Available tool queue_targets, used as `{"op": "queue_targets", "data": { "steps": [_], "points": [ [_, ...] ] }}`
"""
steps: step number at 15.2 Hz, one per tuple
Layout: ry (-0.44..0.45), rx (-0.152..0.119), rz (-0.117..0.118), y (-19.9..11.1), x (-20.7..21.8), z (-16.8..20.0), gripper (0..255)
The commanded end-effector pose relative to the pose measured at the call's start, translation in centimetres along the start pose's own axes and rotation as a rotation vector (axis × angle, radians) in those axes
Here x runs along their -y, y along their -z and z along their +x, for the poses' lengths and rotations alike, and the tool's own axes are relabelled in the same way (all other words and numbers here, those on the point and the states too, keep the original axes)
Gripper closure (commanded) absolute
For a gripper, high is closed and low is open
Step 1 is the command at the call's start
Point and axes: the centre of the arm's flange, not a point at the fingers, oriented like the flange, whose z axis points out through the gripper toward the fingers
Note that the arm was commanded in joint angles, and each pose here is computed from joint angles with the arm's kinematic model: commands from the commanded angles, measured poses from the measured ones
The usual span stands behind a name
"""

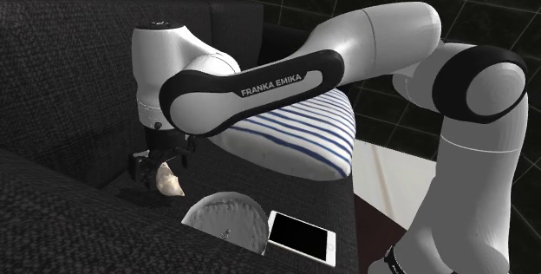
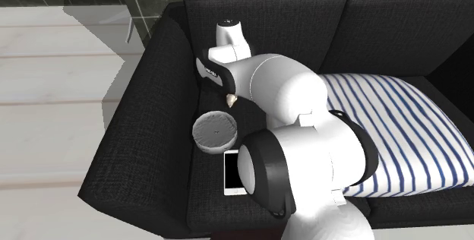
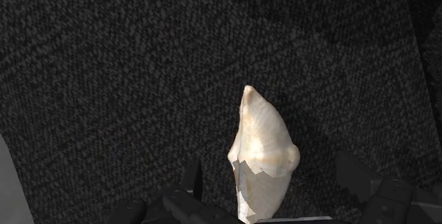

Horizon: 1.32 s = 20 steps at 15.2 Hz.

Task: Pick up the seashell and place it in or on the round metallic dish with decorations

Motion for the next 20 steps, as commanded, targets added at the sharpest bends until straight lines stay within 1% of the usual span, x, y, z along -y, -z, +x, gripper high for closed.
{"op": "queue_targets", "data": {
  "steps": [1, 2, 10, 11, 20],
  "points": [
    [0.000, 0.000, 0.000, -1.10, 0.06, 0.01, 0],
    [0.000, 0.000, 0.000, -1.93, 0.06, 0.01, 0],
    [0.000, 0.000, 0.000, -1.93, 0.06, 0.01, 0],
    [0.000, 0.000, 0.000, -1.93, 0.06, 0.01, 255],
    [0.000, 0.000, 0.000, -1.93, 0.06, 0.01, 255]
  ]
}}
